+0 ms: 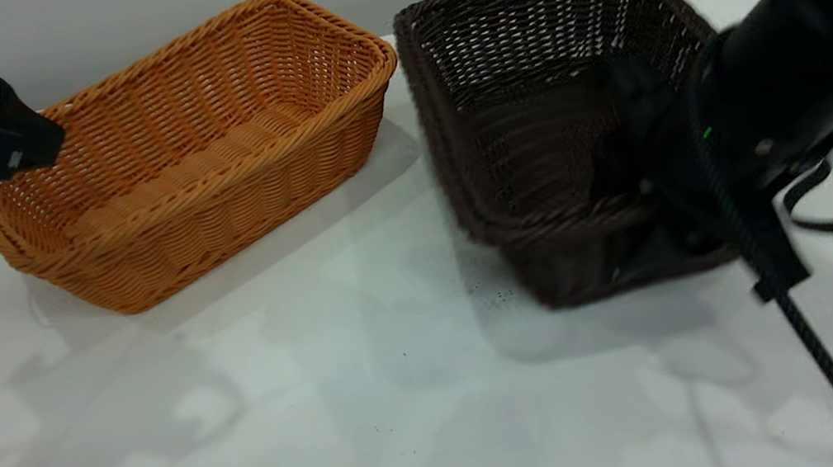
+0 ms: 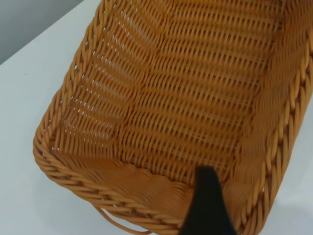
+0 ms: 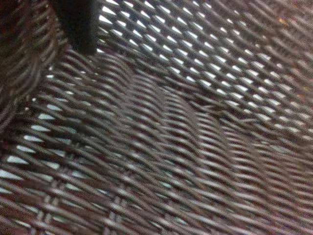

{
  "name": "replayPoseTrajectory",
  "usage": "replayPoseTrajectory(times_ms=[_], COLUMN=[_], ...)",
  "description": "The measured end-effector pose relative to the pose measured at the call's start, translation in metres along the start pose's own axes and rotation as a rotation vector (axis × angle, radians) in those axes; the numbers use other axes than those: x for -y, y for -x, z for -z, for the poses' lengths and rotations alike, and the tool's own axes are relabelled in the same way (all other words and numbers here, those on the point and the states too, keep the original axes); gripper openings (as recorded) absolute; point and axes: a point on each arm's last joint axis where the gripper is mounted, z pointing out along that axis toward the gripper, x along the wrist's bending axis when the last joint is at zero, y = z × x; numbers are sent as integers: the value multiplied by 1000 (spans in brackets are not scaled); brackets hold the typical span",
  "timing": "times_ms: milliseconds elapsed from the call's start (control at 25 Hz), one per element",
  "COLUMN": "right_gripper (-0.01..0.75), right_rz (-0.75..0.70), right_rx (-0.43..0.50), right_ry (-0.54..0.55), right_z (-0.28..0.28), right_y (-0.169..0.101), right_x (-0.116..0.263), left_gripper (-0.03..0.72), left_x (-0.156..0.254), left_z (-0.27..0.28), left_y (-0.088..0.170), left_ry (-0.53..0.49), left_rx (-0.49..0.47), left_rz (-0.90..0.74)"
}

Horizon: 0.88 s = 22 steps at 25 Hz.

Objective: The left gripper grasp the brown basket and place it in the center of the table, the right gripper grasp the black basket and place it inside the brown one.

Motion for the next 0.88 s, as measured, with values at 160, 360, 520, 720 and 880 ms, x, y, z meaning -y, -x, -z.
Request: replayPoseTrajectory(times_ms=[160,360,520,720,880], right_gripper=[297,286,286,286,286], right_rz=[41,116,210,288,262], right_rx=[-26,-26,-8,12,9], right_ry=[24,22,40,33,40], right_z=[10,15,16,19,20], right_y=[-6,-7,-6,-3,-3], right_x=[-16,-25,-32,-41,-48], left_gripper=[457,457,457,457,457], left_x=[-3,-11,-24,-47,-57], left_z=[-8,-31,-52,-64,-70], left_y=[-2,-4,-6,-8,-6], left_ry=[-4,-77,-148,-189,-191], left_rx=[1,61,141,224,251], left_rz=[-1,-20,-99,-172,-211])
